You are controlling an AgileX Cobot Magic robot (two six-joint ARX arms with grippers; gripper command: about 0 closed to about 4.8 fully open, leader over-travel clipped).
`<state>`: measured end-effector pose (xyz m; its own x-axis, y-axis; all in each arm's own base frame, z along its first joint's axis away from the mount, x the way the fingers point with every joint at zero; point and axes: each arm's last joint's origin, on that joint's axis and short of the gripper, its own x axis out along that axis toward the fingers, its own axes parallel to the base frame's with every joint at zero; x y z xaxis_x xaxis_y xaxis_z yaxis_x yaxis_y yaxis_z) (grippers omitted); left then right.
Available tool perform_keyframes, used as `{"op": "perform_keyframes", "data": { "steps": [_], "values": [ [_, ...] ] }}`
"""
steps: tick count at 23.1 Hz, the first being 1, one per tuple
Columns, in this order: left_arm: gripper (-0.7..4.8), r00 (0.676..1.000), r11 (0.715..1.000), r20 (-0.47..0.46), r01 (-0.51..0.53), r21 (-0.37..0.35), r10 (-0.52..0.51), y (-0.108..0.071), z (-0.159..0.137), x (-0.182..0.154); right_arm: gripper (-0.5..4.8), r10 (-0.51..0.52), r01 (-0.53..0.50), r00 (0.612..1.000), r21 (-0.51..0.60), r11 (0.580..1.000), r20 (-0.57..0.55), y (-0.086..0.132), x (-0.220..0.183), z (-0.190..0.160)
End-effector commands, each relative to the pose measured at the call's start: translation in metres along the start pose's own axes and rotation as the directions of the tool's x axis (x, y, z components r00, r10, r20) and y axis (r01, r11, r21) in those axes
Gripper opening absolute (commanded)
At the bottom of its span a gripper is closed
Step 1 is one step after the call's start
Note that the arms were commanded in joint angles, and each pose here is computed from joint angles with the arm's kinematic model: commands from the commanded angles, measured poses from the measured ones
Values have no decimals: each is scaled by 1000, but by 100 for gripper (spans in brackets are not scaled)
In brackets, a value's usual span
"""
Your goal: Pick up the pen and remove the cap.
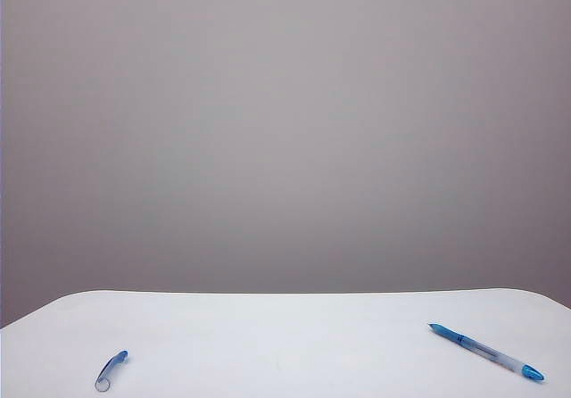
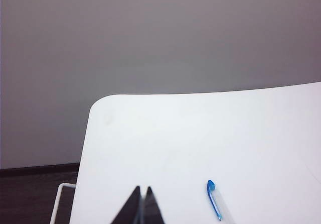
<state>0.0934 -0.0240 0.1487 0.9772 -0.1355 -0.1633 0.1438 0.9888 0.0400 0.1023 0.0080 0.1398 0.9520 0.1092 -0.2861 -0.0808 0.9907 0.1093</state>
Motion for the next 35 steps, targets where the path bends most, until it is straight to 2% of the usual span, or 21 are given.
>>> {"op": "perform_keyframes", "data": {
  "steps": [1, 13, 18, 35],
  "values": [
    [-4, 1000, 1000, -9, 4, -4, -4, 0, 0, 0, -1, -6, 7, 1000, 3, 1000, -29, 0, 1, -4],
    [-4, 1000, 1000, -9, 5, -9, -5, 0, 0, 0, 0, -54, 57, 998, 65, 996, -38, -2, 1, -5],
    [-4, 1000, 1000, -9, 5, -9, -5, 0, 0, 0, 3, -47, 52, 998, 160, 986, -38, -2, 1, -5],
    [-4, 1000, 1000, -9, 5, -9, -5, 0, 0, 0, 3, -47, 53, 998, 160, 986, -37, -2, 1, -5]
  ]
}}
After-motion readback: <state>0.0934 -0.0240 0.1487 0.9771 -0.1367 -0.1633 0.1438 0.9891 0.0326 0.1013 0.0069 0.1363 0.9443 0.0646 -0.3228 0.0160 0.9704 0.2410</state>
